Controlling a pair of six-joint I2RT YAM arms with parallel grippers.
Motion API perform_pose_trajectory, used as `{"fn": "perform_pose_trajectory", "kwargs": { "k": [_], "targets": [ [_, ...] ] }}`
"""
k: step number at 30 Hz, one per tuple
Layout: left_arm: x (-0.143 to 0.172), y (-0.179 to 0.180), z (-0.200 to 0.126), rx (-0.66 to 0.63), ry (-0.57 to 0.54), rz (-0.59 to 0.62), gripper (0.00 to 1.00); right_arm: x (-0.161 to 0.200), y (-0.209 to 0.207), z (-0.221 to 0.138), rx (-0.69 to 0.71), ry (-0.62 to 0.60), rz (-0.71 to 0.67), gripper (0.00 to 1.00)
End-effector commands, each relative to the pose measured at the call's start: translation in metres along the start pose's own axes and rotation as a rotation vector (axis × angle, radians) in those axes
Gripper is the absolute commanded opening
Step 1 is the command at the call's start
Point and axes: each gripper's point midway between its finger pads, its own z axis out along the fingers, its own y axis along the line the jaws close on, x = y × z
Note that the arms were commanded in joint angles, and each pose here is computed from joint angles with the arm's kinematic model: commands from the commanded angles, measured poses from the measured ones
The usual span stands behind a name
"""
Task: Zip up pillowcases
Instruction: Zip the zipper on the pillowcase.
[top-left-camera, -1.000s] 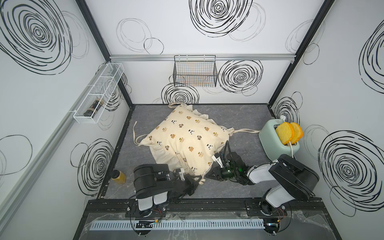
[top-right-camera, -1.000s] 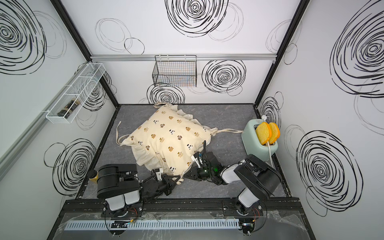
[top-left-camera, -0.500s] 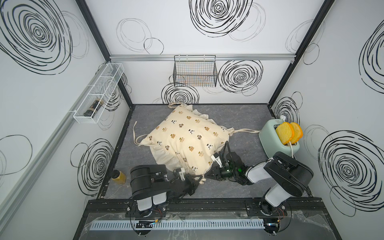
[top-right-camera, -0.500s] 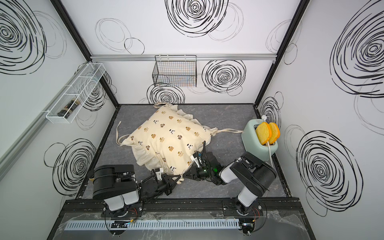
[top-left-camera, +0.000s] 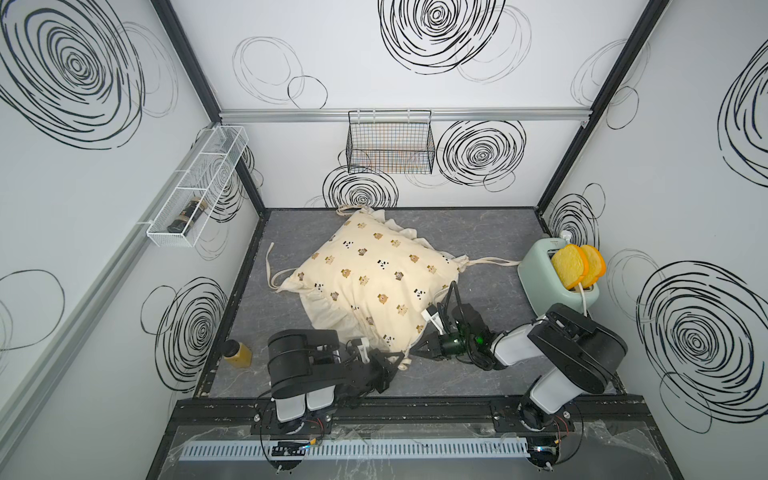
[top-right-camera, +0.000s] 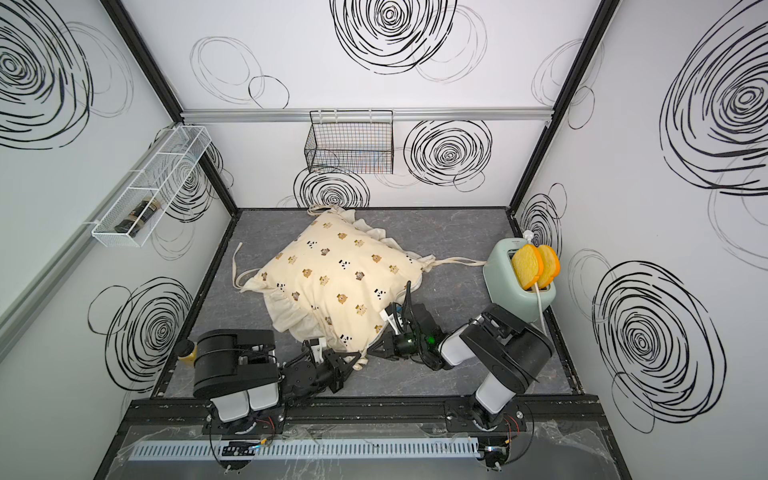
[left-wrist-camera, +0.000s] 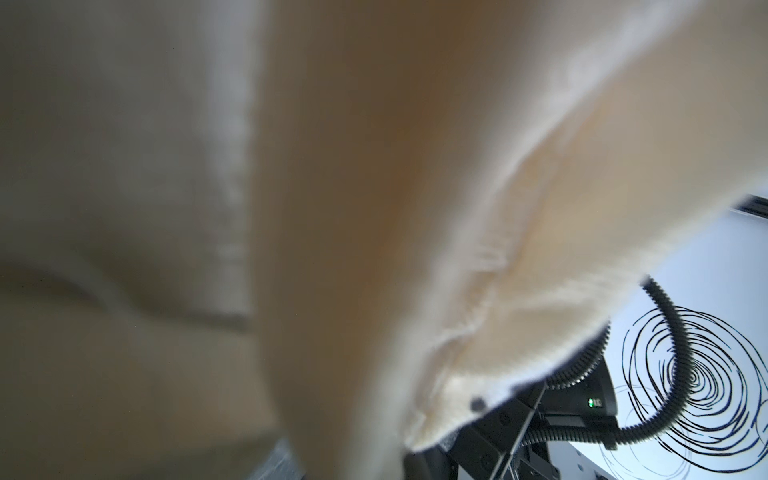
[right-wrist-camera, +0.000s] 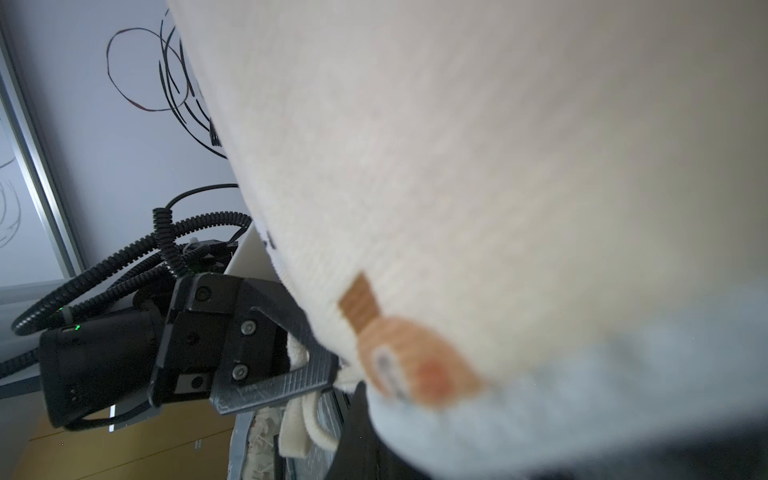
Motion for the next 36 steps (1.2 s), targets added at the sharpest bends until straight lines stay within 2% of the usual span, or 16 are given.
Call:
{"fn": "perform_pose_trajectory", "kwargs": {
  "k": [1, 20, 30, 36],
  "targets": [
    [0.007, -0.015, -0.006, 0.073, 0.035, -0.050, 0.00, -0.007, 0.008, -0.002, -0.010, -0.022, -0.027, 0.00],
    [-0.005, -0.006, -0.028, 0.055, -0.004, -0.061, 0.00, -0.032, -0.013, -0.045, 0.085, -0.118, -0.012, 0.00],
    [-0.015, 0.003, -0.044, 0.033, -0.040, -0.065, 0.00, -0.055, -0.033, -0.074, 0.137, -0.175, 0.001, 0.00],
    [-0.015, 0.004, -0.045, 0.033, -0.042, -0.072, 0.00, -0.081, -0.050, -0.102, 0.171, -0.238, 0.017, 0.00]
  ]
}}
